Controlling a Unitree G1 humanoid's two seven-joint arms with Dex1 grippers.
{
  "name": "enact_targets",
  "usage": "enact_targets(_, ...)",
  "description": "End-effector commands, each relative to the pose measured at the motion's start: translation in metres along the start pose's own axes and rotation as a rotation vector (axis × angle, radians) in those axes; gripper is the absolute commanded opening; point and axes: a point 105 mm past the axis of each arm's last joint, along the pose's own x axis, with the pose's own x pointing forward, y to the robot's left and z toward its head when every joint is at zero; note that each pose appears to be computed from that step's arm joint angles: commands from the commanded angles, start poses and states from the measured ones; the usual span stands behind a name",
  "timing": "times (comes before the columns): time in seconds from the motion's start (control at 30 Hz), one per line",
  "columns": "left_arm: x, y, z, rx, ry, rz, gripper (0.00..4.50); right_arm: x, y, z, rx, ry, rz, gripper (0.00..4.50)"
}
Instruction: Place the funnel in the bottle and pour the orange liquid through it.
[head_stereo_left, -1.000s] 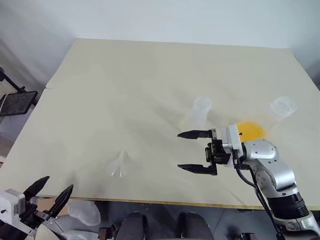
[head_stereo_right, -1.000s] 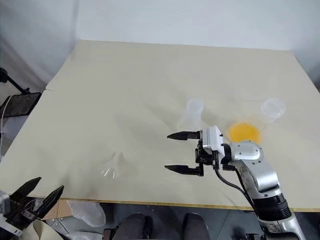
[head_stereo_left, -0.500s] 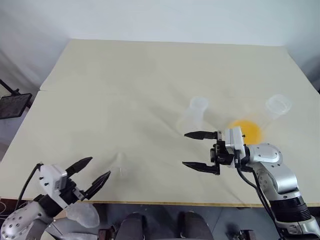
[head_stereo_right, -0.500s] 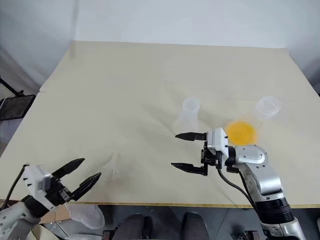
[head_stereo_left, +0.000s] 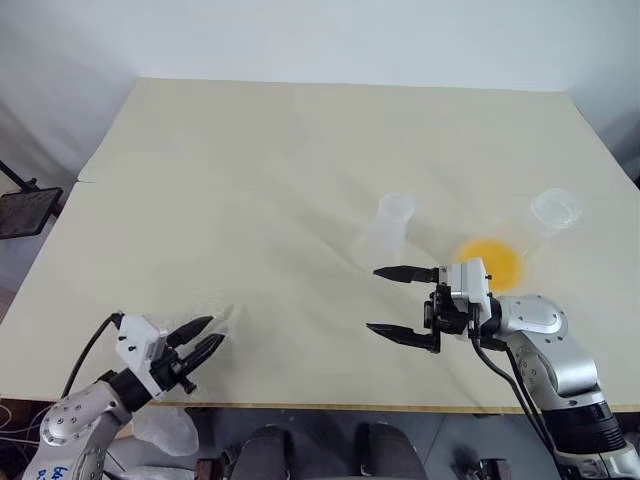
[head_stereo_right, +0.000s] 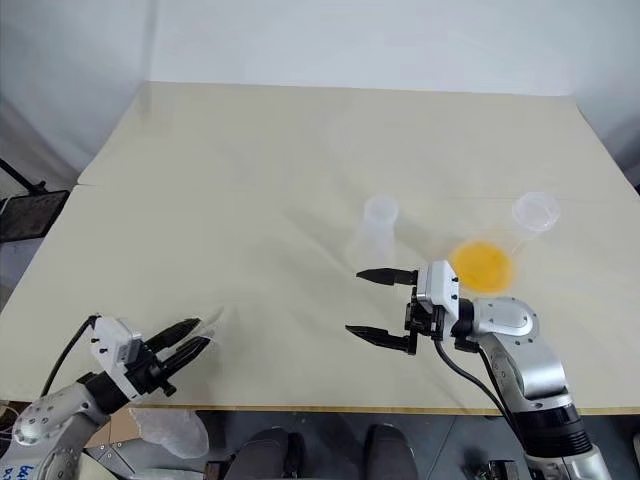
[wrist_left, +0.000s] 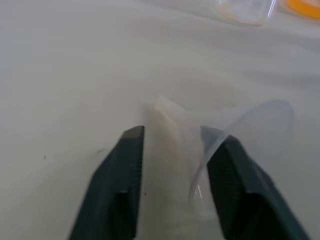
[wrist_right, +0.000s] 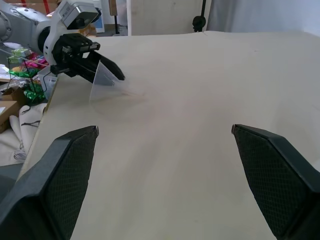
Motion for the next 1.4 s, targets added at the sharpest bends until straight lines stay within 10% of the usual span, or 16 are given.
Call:
enact_targets(0.03, -0.004, 0.003, 0.01, 0.036, -0.024, 0.0, 0.58, -0.007, -0.002, 0.01, -0.055, -0.012, -0.03, 4.5)
enact_targets(0.1, -0.004, 0.004, 0.018, 0.042, -0.052, -0.014, 0.03, -0.01, -0.004, 0.009, -0.056, -0.011, -0.051, 4.5)
enact_targets(0.43, 0.027, 0.005, 0.132, 0.06, -0.237, -0.276, 0.03, -0.043, -0.019, 0.019, -0.042, -0.061, -0.352, 4.5)
enact_targets(0.87, 0.099, -0.035, 0.246, -0.029, 0.0, -0.74, 0.03, -0.114, -0.03, 0.031, -0.113, -0.153, -0.919, 4.5)
enact_targets(1.4, 0.163, -0.075, 0.252, -0.066, 0.367, -0.869, 0.03, -0.104, -0.001, 0.028, -0.097, -0.159, -0.999, 4.5)
